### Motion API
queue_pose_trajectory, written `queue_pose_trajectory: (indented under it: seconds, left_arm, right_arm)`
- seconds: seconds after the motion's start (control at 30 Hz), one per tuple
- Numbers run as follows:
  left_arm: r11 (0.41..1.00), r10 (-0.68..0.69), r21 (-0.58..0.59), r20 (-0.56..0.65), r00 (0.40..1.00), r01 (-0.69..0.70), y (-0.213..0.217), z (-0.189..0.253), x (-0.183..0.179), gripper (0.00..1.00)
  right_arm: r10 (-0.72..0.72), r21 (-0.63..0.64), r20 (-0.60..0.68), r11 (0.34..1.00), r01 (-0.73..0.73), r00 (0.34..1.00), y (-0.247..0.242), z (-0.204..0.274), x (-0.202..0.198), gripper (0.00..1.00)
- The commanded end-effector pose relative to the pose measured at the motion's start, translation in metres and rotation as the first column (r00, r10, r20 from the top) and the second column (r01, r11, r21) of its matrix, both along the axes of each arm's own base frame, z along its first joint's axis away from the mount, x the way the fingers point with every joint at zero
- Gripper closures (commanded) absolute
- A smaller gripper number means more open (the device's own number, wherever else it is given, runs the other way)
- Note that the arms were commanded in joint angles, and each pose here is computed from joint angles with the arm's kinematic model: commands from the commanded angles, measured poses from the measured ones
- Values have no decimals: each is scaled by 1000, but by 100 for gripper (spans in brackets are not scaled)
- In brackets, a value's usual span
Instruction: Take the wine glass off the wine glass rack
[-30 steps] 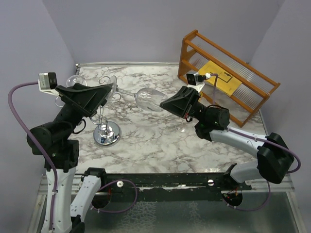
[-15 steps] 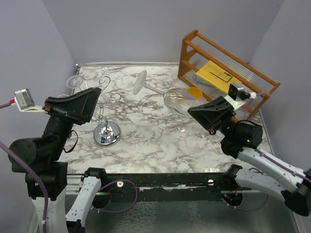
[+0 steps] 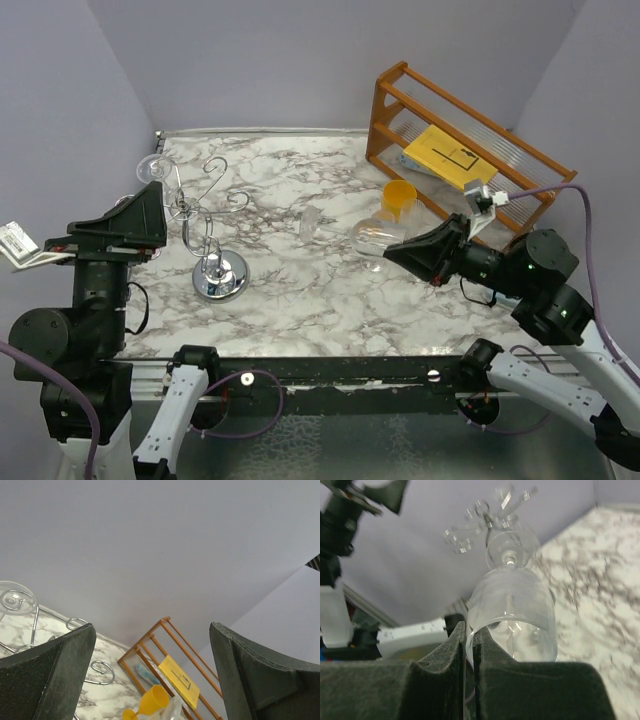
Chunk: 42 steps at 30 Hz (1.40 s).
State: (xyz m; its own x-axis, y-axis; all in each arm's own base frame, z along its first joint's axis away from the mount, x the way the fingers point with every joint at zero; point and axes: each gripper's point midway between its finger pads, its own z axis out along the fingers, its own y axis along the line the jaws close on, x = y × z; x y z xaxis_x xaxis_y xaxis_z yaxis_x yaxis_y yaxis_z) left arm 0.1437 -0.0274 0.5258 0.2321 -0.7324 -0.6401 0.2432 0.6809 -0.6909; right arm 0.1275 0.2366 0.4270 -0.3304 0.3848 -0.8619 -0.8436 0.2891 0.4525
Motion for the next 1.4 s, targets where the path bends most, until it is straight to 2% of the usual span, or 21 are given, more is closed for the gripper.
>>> queue_pose_trajectory:
  seconds: [0.0,0.23,0.33,0.4,0.57,0.7,0.87,0.93,1.13,1.37]
  left_arm:
    - [997,66,45,-12,998,-65,10,-3,11,1]
    - [993,96,72,15,995,-97,14,5,7,1]
    - [991,104,82,19,994,-105,16,7,4,1]
    - [990,108,86,21,994,-110,17,8,0,1]
    - [989,118,83,39,992,-121,19,11,-12,1]
    - [988,125,84,41,991,-128,21,11,-17,1]
    - [988,120,88,45,992,-123,21,11,-22,1]
    - [988,121,89,46,992,-125,22,10,-23,1]
    - [985,135,97,48,990,-139,24,9,-23,1]
    - [983,142,108,52,989,-147,26,11,-22,1]
  right_arm:
    - [15,-334,-154,940,-66,988,-18,-69,-22,99]
    - [-79,-496,-385,858,-134,919,-29,-118,-28,99]
    - [-203,-588,-462,799,-127,863,-33,-143,-17,99]
    - [-346,-662,-479,746,-73,807,-42,-157,-2,99]
    - [-494,-757,-464,652,-41,735,-45,-172,22,99]
    - [-601,-838,-406,545,-18,688,-50,-188,43,99]
    - [-664,-922,-325,382,-69,673,-55,-210,59,99]
    - [-662,-935,-306,346,-83,684,-54,-215,66,99]
    - [-654,-958,-247,278,-76,715,-48,-225,86,99]
    - [-622,-949,-275,299,-103,733,-35,-238,95,99]
